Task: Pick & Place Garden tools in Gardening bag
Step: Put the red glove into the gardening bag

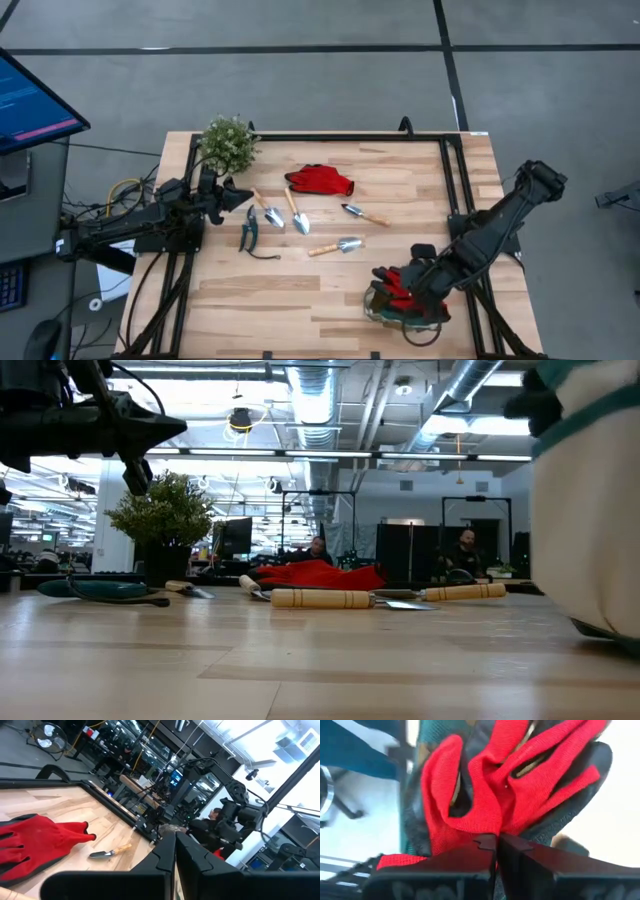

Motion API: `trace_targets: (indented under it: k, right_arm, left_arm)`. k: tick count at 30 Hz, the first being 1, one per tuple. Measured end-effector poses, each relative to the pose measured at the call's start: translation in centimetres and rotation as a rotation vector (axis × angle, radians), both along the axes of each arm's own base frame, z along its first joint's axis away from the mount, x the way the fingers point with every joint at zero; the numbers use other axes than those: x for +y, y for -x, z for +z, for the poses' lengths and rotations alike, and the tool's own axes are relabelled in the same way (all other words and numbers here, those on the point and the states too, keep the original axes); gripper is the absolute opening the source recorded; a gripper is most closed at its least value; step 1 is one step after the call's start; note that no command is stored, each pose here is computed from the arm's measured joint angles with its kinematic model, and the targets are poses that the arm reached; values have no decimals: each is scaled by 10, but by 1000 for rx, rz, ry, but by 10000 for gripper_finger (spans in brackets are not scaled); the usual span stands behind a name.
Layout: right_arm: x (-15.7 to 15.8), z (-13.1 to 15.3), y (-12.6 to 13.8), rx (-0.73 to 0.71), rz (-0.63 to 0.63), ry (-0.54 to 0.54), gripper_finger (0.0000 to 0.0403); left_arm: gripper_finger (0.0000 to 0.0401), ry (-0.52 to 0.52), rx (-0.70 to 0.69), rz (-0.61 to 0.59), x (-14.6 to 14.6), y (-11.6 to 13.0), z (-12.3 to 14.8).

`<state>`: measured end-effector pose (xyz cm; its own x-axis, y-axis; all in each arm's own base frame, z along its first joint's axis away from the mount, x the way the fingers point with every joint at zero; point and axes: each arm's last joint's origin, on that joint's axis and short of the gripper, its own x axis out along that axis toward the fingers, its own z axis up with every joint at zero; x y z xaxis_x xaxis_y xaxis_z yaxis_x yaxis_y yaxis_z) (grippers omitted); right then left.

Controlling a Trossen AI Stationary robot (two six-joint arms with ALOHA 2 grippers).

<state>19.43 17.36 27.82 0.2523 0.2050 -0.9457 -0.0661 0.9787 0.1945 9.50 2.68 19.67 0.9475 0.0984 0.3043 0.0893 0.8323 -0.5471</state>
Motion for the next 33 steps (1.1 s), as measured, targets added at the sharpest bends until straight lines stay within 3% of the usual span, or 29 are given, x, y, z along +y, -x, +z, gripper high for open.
trace_targets:
  k: [12,21,33]
  right_arm:
    - [1,8,-10,-57,83,-146,0]
    - [5,-14,-24,12,172,-78,0]
    - [8,-58,-46,161,193,29,0]
  left_arm:
    - [11,4,-2,15,0,0,0]
    - [11,11,-11,40,1,0,1]
    - [11,14,-9,47,1,0,0]
